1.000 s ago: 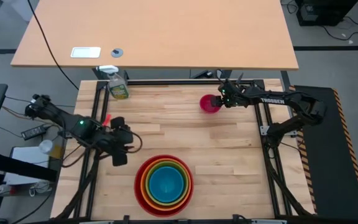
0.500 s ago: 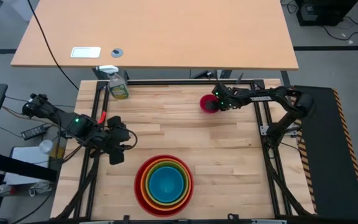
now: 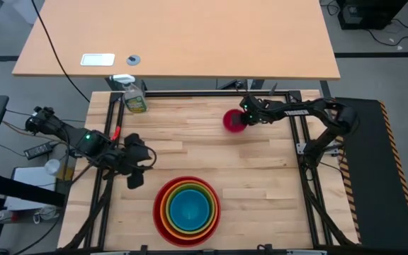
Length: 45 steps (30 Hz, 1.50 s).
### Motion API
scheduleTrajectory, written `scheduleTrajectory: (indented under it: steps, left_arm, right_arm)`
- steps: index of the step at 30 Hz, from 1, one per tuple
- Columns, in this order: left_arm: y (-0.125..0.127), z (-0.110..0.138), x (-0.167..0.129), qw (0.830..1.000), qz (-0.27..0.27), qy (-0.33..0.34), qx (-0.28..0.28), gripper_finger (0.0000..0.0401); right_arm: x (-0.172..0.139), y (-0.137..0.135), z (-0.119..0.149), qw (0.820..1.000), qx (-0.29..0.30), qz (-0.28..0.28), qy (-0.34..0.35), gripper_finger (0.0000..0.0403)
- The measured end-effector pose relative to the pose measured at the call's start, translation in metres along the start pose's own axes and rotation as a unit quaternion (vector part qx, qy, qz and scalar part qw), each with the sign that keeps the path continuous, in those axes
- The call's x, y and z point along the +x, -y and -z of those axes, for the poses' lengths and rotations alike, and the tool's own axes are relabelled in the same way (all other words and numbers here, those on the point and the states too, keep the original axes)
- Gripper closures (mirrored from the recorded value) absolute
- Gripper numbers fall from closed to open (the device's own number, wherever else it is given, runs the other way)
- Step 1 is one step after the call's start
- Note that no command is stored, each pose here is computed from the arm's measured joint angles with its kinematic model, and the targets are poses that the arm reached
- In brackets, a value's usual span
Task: Nest bowls inside each other
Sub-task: Stack the pink bowl into the blue bowl
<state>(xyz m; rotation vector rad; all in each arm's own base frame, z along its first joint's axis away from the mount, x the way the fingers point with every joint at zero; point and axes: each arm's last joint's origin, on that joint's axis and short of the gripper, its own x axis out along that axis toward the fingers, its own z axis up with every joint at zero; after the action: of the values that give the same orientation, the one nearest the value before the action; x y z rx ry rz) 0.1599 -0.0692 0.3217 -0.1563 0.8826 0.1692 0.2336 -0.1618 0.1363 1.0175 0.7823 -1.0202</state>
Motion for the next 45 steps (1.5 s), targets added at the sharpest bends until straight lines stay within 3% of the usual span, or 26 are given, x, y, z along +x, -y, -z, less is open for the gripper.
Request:
scheduleTrajectory:
  steps: [11,26,37,45]
  left_arm:
    - [0.001,-0.004,0.001,0.999,-0.005,0.025,-0.032,0.0229]
    - [-0.017,-0.019,0.017,0.994,-0.016,0.004,-0.104,0.0229]
    - [-0.024,-0.029,0.023,0.989,-0.013,0.02,-0.145,0.0229]
    - [-0.024,-0.03,0.024,0.982,-0.013,0.02,-0.185,0.0229]
  right_arm:
    - [-0.026,-0.01,0.01,0.998,-0.036,-0.045,-0.015,0.0373]
    - [-0.084,-0.055,0.063,0.98,-0.085,-0.177,-0.033,0.0372]
    - [-0.147,-0.135,0.102,0.962,-0.19,-0.194,-0.002,0.0371]
    - [-0.157,-0.206,0.125,0.939,-0.274,-0.21,0.0,0.0371]
